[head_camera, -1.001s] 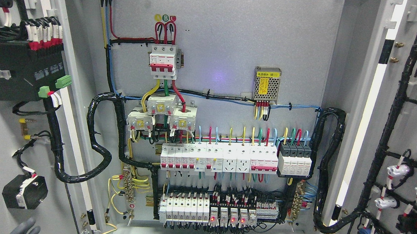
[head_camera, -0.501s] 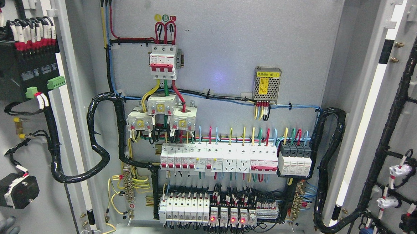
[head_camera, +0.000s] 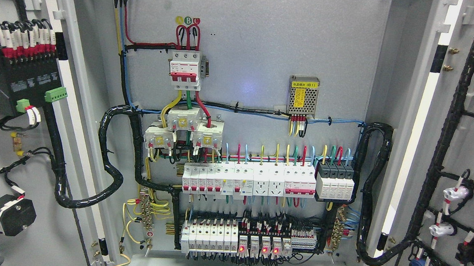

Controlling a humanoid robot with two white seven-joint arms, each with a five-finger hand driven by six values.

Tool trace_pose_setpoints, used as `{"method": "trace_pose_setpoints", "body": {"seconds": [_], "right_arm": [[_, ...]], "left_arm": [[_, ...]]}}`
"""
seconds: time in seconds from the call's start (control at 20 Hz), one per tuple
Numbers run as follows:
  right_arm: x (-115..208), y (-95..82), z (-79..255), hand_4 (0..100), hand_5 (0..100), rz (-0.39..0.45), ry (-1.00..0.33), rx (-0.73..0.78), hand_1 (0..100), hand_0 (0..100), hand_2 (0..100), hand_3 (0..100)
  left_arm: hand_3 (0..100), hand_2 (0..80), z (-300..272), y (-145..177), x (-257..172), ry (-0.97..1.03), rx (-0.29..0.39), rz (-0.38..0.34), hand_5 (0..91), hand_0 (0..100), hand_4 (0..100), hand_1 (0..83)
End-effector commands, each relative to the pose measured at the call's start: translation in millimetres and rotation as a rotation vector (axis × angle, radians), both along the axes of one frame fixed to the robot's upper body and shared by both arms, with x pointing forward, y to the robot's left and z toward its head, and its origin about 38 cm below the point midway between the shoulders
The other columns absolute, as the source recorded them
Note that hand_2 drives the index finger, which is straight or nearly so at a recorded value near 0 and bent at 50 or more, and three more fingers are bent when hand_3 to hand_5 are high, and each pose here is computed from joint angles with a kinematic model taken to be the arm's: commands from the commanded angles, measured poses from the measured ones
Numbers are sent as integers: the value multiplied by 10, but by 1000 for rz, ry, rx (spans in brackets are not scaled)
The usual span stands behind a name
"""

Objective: Open door with both hands

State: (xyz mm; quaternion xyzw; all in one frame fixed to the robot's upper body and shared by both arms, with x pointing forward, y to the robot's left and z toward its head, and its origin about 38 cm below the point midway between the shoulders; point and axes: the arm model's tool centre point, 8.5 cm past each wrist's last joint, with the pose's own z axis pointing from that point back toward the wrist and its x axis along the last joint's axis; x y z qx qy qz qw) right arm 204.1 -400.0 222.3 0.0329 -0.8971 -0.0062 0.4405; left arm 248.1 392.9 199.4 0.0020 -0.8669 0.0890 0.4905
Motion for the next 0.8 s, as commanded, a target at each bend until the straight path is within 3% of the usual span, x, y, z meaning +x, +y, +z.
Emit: {"method": "trace_pose_setpoints", "body": {"seconds": [0.0,0.75], "right_arm": [[-11,-63,-11,0,0,-20,4,3,0,192,0,0],[-12,-116,-1,0,0,-35,4,-6,0,192,0,0]], "left_arm": [[0,0,10,313,-14,11,-1,70,0,0,0,0],[0,0,-93,668,59,65,-65,122,0,0,0,0]]}}
